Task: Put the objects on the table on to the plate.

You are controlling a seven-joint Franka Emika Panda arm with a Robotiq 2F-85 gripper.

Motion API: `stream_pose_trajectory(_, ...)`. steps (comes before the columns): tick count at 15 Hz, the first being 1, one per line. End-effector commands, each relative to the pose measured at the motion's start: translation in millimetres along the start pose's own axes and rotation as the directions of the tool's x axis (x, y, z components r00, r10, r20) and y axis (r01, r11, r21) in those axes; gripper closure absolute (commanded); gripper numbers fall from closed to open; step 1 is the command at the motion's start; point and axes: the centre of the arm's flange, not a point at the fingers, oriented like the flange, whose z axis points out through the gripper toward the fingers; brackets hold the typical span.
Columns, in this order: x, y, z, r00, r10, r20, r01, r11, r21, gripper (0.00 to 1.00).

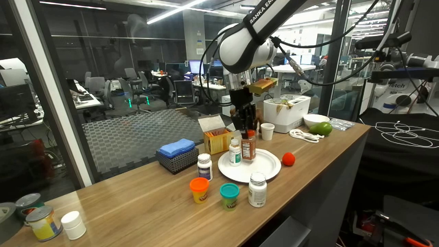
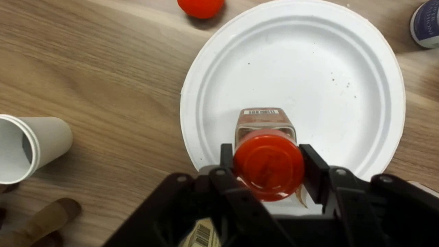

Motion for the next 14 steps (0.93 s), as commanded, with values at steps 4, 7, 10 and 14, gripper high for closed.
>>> stream_pose_trajectory(4, 13.5, 0.4, 6.7, 0.996, 0.05, -0.068, -0.051, 0.998, -0.023, 0.75)
stream_pose_trajectory(7, 16.1, 3.1, 9.5, 0.994, 0.06, -0.095, -0.065, 0.996, -0.059, 0.75)
stream_pose_trajectory(10, 17.3, 7.7, 7.9, 0.99, 0.081, -0.114, -0.088, 0.994, -0.066, 0.75)
stream_pose_trajectory(14, 14.3, 10.0, 9.4, 0.992, 0.087, -0.096, -0.092, 0.995, -0.044, 0.23)
